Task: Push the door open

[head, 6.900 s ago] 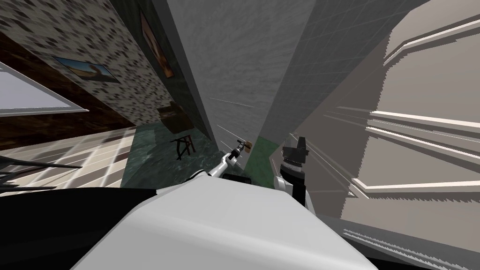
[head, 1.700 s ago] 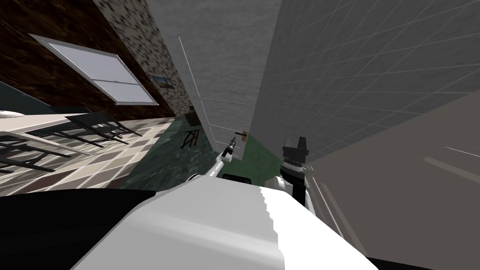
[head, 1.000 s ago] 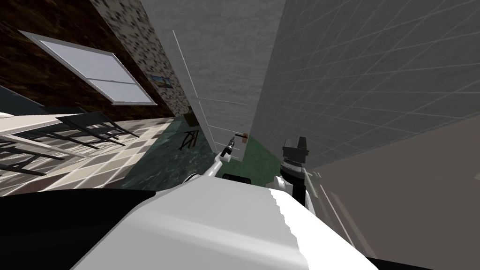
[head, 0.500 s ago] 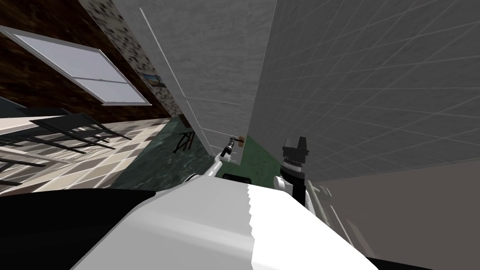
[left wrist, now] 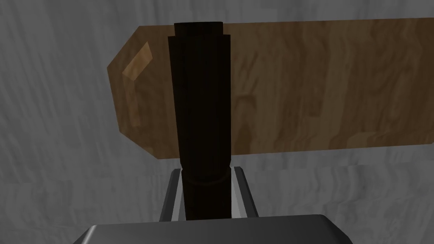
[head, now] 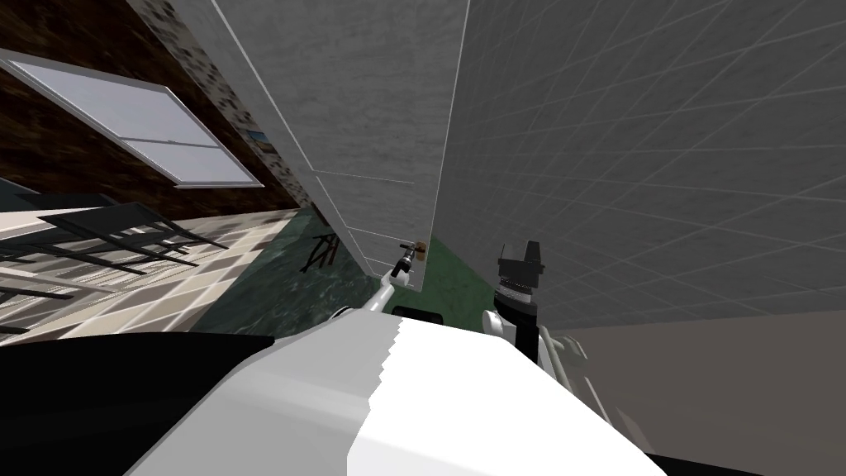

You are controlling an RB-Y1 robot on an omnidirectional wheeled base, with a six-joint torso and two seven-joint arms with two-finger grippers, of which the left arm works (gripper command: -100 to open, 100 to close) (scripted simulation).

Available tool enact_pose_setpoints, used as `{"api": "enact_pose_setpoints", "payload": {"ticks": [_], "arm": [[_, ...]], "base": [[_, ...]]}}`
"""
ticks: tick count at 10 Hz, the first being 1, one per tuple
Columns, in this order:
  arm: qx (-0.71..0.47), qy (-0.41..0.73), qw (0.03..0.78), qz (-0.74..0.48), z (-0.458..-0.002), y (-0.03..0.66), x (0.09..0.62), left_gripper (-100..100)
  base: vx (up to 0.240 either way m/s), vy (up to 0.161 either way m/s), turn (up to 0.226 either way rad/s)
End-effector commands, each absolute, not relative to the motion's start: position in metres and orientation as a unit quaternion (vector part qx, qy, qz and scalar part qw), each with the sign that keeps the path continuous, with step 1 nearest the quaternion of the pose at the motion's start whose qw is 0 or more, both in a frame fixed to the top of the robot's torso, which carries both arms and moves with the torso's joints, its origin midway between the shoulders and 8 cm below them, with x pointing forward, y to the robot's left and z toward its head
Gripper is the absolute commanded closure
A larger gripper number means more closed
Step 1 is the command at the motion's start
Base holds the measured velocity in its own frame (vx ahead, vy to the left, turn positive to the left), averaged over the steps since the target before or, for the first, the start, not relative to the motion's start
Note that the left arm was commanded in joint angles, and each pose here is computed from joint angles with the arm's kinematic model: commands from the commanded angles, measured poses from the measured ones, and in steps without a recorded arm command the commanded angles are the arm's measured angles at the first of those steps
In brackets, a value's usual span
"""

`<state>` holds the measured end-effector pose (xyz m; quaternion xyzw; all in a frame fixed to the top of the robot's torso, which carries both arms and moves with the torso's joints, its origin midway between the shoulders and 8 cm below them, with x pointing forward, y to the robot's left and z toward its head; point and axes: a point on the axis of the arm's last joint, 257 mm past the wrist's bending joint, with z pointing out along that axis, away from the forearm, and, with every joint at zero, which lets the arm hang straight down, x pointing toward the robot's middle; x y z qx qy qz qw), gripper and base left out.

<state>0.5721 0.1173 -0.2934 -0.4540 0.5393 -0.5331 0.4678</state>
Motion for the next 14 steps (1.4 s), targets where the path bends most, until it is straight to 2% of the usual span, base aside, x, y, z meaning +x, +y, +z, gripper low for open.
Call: {"api": "enact_pose_setpoints", "payload": {"ticks": [1,5,14], "arm": [[-0.453,0.539,0.469,-0.533,-0.293,0.118,0.572,100],[-0.451,0.544,0.473,-0.527,-0.296,0.126,0.577,100],[-0.446,0.548,0.488,-0.512,-0.296,0.153,0.600,100]], "base": [[-0.013,0.016,-0.014],[0.017,0.001,0.028],[0.134,-0.002,0.097]]}}
